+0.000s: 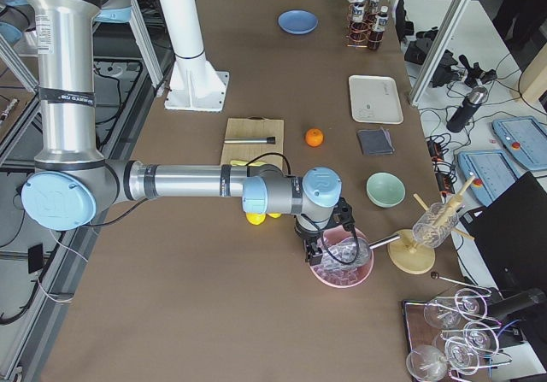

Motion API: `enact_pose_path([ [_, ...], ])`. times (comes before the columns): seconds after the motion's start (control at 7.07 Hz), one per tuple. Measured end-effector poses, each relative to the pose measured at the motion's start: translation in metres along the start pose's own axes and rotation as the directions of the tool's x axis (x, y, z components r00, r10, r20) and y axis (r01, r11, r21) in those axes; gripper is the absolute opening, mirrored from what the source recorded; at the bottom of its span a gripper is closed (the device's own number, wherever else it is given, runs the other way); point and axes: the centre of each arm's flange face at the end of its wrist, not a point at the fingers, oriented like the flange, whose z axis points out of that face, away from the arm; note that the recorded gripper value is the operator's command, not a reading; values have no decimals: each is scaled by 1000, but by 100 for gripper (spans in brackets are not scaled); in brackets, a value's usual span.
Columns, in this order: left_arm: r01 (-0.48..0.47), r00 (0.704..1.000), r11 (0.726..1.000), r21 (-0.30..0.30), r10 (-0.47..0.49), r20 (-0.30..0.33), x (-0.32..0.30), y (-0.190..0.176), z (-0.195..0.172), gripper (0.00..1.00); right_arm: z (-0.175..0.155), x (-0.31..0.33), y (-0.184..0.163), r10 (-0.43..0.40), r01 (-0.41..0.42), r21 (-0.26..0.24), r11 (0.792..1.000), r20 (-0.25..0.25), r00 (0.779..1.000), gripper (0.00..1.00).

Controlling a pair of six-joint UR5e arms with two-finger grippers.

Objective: Pick orange to plate

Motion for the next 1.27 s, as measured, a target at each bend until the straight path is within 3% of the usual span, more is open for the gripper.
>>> enact_pose_path([
  [1.27, 2, 1000, 1000, -6, -2, -2, 0, 0, 3, 98, 3, 0, 1, 1, -1, -6, 1000, 1, 1000, 100],
])
